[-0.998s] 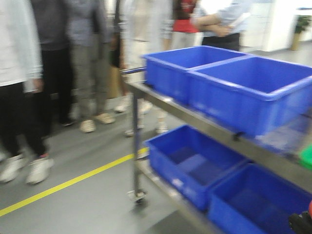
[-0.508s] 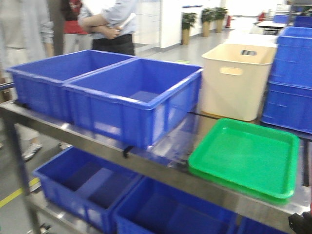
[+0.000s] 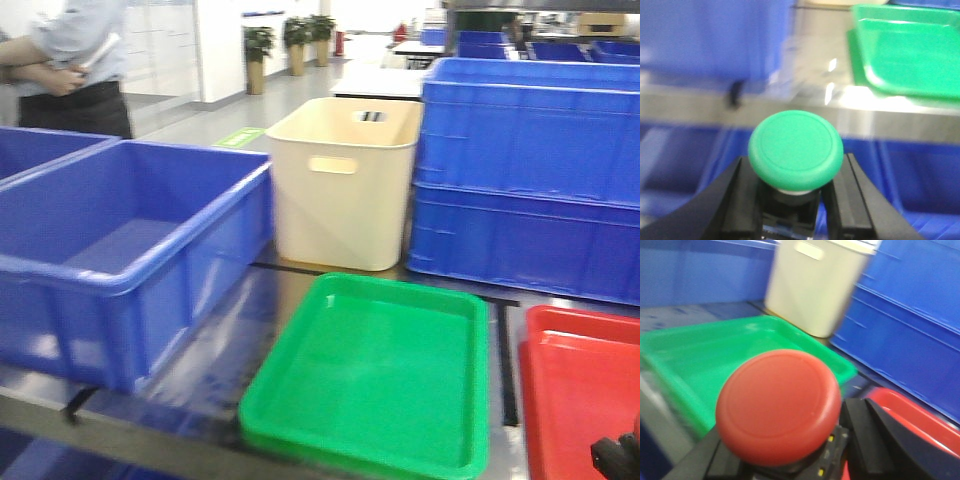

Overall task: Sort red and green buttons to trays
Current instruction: 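Hold both buttons while the base drives up to the green and red trays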

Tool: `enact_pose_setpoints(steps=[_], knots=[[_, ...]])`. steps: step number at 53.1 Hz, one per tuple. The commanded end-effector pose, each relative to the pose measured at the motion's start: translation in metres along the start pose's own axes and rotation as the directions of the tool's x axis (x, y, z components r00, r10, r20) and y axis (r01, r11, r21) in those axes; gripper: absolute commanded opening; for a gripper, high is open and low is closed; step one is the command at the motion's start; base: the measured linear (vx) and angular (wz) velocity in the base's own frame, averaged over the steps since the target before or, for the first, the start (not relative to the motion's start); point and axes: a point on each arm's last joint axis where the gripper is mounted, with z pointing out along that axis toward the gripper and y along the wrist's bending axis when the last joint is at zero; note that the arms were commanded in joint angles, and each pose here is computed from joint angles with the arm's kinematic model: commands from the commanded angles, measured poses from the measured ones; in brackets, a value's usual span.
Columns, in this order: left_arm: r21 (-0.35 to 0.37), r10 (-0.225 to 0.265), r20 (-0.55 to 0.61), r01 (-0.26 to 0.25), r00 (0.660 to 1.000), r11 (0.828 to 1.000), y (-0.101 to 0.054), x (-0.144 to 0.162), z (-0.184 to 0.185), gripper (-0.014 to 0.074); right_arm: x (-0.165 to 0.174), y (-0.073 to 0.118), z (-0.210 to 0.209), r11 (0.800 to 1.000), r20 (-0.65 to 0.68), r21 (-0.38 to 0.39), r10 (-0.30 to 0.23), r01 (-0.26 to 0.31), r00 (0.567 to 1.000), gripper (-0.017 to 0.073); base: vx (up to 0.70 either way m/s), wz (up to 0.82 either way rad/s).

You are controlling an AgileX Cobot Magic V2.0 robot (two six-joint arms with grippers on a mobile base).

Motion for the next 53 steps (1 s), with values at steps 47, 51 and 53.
enact_pose_setpoints(steps=[47,51,53], knots=[[0.054,-0.004,0.083,-0.001,0.997,0.999,-0.0060,-0.0147,-0.0025,-0.0006,-0.0108,-0.0058,-0.0010,0.999,0.030,0.034,0.008,-0.009,1.000,-0.0010,0.11,-0.38],[0.054,-0.004,0.083,-0.001,0.997,0.999,-0.0060,-0.0147,-0.0025,-0.0006,-0.0108,-0.0058,-0.0010,0.999,0.030,0.034,0.008,-0.009,1.000,-0.0010,0.01,-0.05],[0.054,-0.004,0.083,-0.001,0.997,0.999,-0.0060,-0.0147,-0.0025,-0.0006,-0.0108,-0.0058,-0.0010,0.999,0.030,0.034,0.008,-0.009,1.000,-0.0010,0.01,-0.03]])
